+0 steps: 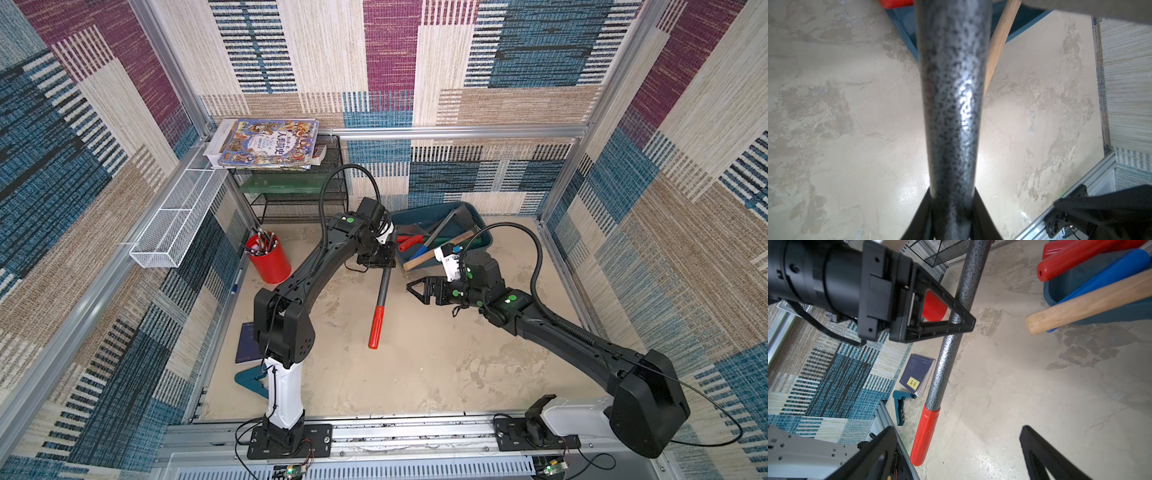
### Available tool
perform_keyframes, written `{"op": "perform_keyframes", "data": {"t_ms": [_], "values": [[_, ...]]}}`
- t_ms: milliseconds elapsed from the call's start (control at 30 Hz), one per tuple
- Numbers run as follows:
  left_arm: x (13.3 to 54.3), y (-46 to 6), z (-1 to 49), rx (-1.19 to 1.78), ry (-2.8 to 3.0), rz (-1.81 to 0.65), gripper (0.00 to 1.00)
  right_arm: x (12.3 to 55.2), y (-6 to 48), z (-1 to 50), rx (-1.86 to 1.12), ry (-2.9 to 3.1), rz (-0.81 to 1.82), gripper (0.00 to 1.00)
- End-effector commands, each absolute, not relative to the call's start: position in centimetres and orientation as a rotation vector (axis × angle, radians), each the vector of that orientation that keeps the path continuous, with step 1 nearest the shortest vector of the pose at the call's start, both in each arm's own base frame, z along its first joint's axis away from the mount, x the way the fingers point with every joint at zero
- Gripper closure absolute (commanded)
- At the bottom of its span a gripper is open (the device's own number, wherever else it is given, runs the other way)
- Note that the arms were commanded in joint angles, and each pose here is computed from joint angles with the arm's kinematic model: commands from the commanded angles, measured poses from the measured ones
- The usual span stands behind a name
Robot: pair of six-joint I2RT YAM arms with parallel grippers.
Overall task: Put the small hoe into the storage box
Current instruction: Place the hoe in the storage box.
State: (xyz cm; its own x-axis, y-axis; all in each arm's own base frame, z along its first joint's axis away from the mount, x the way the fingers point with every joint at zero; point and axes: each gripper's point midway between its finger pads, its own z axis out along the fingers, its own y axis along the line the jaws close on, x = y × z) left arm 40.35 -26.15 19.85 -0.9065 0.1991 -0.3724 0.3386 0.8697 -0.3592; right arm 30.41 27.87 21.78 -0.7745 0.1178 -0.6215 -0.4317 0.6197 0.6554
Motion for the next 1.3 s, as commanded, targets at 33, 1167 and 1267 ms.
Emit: {"op": "perform_keyframes", "data": {"t_ms": [33,1167,1267], "values": [[40.0,-26.8,20.8,0.414,2.696,-0.676,1.00,30.8,28.5,23.0,-0.181,2.135,1.178,0.07],[38.9,-28.6,21.6,0.302,2.646,-0.822,1.00,31.1,35.8,19.5,-0.190,2.165,1.197,0.32],[38.7,-28.7,21.7,0.296,2.645,-0.831,1.00,31.3,35.8,19.3,-0.187,2.169,1.197,0.35]]}}
